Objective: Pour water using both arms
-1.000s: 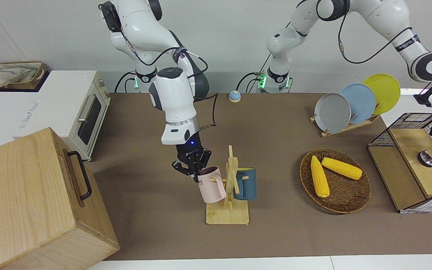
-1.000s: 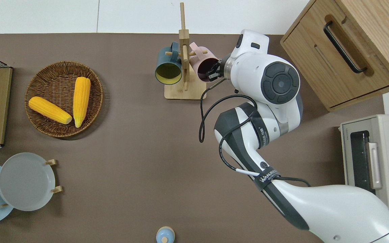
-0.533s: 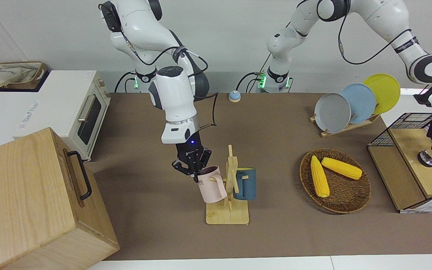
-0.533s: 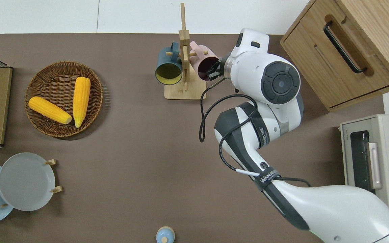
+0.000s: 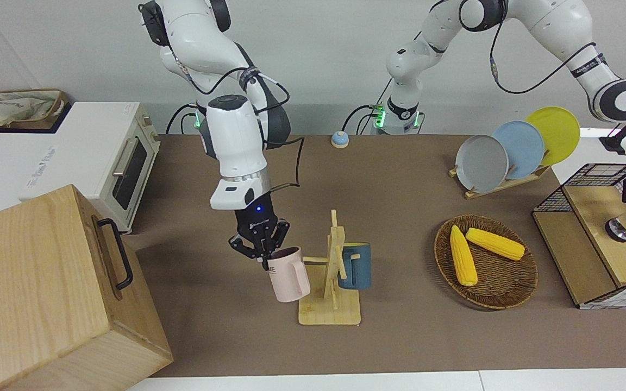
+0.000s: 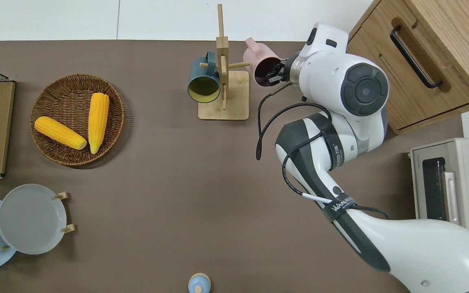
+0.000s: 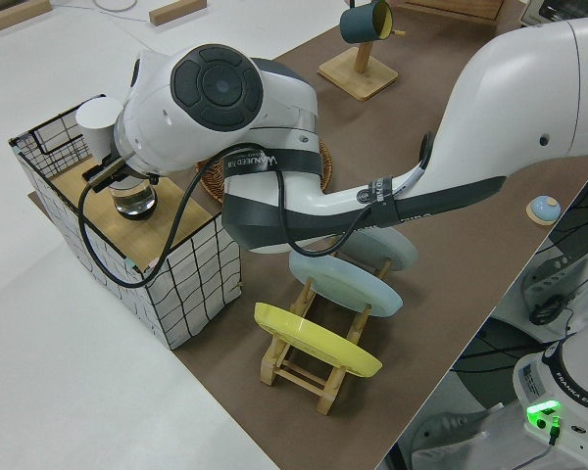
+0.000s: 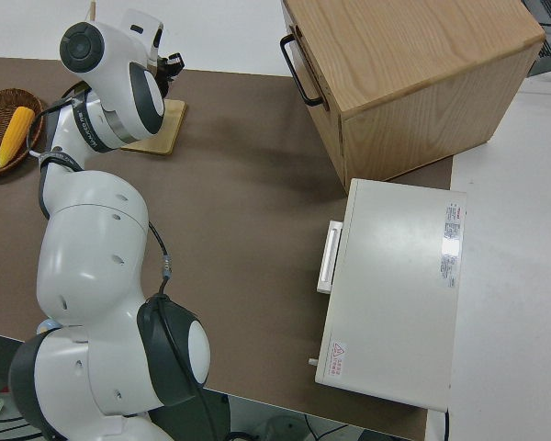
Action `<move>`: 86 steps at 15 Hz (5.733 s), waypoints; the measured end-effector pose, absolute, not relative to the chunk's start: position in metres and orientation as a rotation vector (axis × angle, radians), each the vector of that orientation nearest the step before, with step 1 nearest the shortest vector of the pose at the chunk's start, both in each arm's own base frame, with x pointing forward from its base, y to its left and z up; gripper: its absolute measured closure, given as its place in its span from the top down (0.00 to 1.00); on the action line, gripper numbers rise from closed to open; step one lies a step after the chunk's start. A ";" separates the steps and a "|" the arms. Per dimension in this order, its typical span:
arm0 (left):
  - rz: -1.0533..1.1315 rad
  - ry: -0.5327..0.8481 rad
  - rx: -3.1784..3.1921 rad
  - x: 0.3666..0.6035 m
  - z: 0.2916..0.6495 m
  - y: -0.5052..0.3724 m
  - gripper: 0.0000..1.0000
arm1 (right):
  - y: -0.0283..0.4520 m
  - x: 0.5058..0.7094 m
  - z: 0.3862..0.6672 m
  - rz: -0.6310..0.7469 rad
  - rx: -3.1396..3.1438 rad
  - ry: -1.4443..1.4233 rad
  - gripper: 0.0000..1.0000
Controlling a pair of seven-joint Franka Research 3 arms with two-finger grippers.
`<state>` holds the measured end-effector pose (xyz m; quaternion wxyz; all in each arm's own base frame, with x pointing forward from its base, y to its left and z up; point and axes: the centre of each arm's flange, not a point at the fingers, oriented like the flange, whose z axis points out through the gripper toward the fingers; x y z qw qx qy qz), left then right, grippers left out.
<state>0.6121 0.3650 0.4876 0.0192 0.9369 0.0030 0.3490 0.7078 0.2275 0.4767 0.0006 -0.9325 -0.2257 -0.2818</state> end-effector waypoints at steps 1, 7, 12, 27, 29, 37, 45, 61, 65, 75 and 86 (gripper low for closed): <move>1.083 0.009 2.908 0.612 0.488 0.365 0.63 | 0.219 0.710 0.483 -0.899 -2.932 -0.693 0.05; 1.057 0.033 2.880 0.615 0.506 0.363 0.63 | 0.191 0.708 0.499 -0.827 -2.987 -0.648 0.05; 0.911 0.062 2.914 0.613 0.543 0.357 0.63 | 0.175 0.678 0.506 -0.407 -3.119 -0.640 0.05; 0.676 0.200 3.008 0.587 0.607 0.194 0.63 | 0.298 0.584 0.483 0.265 -3.104 -0.085 0.05; 0.676 0.210 3.001 0.571 0.604 0.175 0.63 | 0.341 0.578 0.467 0.282 -3.099 0.065 0.05; 0.634 0.279 3.057 0.550 0.569 0.061 0.63 | 0.466 0.566 0.404 0.218 -2.923 0.400 0.05; 0.554 0.199 3.075 0.525 0.541 -0.012 0.63 | 0.503 0.565 0.361 0.167 -2.808 0.505 0.10; 0.480 0.096 3.042 0.516 0.521 -0.061 0.63 | 0.359 0.587 0.550 0.083 -2.927 0.463 0.99; 0.406 -0.007 3.024 0.502 0.501 -0.105 0.63 | 0.269 0.593 0.589 0.069 -3.074 0.265 1.00; 0.309 -0.100 2.988 0.451 0.475 -0.153 0.63 | 0.072 0.599 0.628 0.089 -3.122 -0.009 1.00; 0.215 -0.119 3.005 0.438 0.445 -0.158 0.63 | 0.029 0.593 0.634 0.114 -3.118 -0.049 1.00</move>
